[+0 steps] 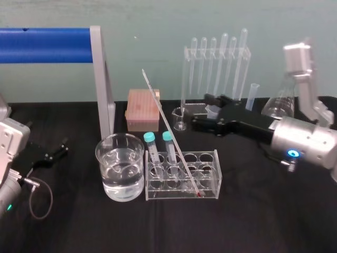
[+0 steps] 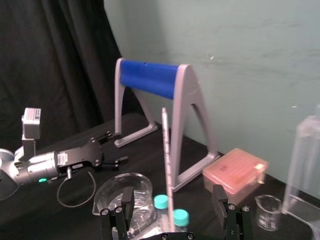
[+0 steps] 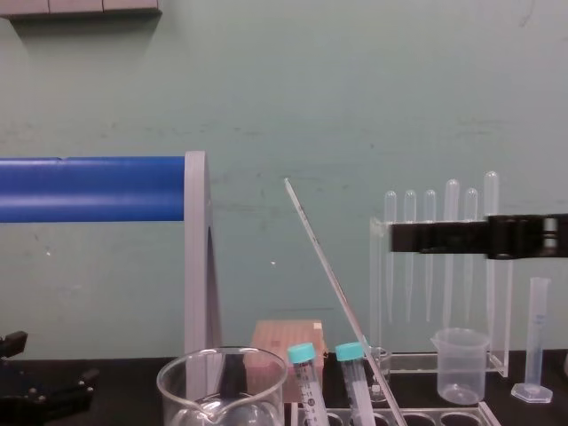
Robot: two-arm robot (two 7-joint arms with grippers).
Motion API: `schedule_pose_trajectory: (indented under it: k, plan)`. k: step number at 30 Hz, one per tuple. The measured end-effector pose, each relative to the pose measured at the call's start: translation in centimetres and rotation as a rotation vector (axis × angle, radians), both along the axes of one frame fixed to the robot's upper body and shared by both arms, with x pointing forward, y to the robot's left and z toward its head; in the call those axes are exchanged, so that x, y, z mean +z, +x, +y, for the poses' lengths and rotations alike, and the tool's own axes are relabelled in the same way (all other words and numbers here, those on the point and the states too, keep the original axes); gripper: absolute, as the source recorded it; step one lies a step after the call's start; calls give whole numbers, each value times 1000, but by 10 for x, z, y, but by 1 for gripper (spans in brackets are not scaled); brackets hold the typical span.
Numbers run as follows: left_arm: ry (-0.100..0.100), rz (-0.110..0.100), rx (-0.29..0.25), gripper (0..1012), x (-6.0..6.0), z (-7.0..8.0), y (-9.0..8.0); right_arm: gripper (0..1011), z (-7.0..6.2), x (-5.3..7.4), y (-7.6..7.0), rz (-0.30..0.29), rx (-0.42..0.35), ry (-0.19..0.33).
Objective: Hold the thermometer with one hand and immerse one end into the beaker, then reinsert it into the test tube rack.
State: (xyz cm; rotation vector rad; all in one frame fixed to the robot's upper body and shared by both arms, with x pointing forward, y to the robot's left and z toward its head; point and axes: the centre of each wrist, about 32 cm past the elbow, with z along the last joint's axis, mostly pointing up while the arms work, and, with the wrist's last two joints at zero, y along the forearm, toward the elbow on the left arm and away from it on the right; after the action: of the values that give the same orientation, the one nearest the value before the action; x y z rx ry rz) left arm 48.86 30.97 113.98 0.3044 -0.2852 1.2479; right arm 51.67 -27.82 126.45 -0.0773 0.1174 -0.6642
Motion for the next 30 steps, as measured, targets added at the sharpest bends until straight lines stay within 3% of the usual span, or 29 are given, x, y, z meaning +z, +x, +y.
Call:
schedule_pose_trajectory:
  k: [9, 16, 30]
  plan:
    - [0, 0, 0, 1008, 0, 0, 0, 1002, 44, 6, 28, 39, 5, -75]
    - [0, 0, 0, 1008, 0, 0, 0, 1003, 72, 8, 46, 18, -8, -133]
    - [0, 0, 0, 1008, 0, 0, 0, 1002, 81, 7, 52, -3, -17, -184]
